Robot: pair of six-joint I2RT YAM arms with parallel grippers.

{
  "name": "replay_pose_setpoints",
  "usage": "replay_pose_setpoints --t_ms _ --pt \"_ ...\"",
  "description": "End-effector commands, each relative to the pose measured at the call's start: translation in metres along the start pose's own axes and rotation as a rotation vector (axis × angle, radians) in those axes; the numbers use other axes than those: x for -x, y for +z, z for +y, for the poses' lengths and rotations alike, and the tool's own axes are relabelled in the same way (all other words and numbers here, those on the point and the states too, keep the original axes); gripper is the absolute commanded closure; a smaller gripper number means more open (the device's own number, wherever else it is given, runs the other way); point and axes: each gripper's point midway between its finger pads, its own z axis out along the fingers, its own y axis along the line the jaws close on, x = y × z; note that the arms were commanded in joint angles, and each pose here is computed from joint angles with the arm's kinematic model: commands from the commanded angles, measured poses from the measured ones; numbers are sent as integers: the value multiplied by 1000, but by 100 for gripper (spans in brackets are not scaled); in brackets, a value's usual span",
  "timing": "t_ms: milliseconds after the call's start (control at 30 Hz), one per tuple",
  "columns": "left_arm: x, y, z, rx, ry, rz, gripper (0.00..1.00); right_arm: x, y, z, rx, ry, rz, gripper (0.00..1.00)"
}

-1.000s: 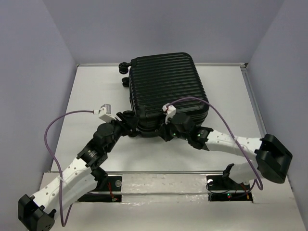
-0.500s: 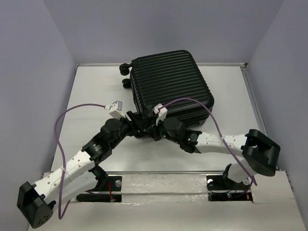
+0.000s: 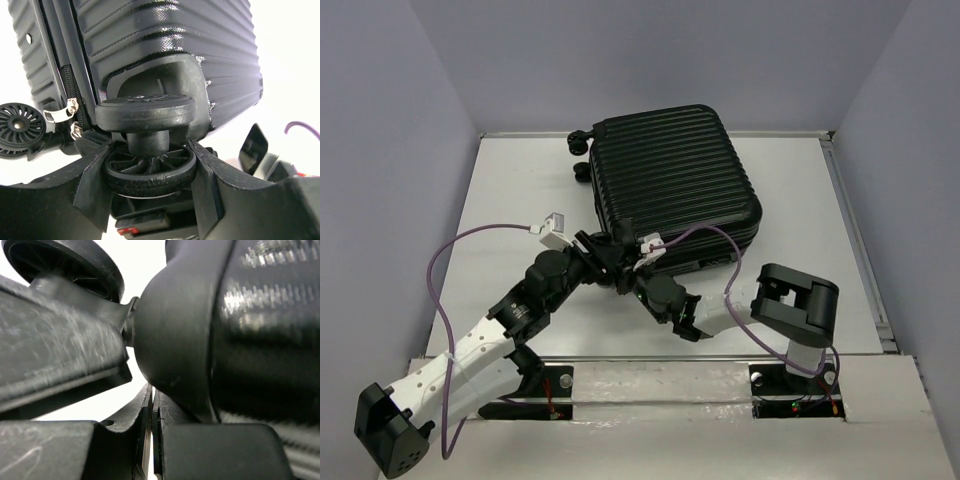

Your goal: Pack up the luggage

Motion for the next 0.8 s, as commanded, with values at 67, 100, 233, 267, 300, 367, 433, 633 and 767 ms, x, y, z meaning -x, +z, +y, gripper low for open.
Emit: replay_pose_setpoints --t_ms 67,100,233,267,300,367,433,633,767 --pt "10 -43 -115 -493 -108 38 94 -8 7 76 201 208 -51 86" --pt "12 -45 -115 -492 -103 28 94 -17 5 78 199 194 -22 78" --pt "31 -40 -100 -389 -51 -74 94 -39 -10 69 199 144 63 19" --pt "35 -40 -96 -355 -20 -91 94 -40 -16 72 209 124 79 13" --pt "40 -41 -93 -334 -9 -113 94 -33 -22 71 203 110 95 12" --pt "56 -44 -89 -282 28 -180 84 -42 -32 59 171 53 161 1" --pt "72 -49 -84 -229 40 -240 74 -26 -42 60 181 38 175 0" --pt "106 -67 -71 -110 129 -371 32 -27 -83 56 226 -7 323 8" --pt "137 -89 -78 -59 192 -461 1 -21 -111 57 277 -59 409 0"
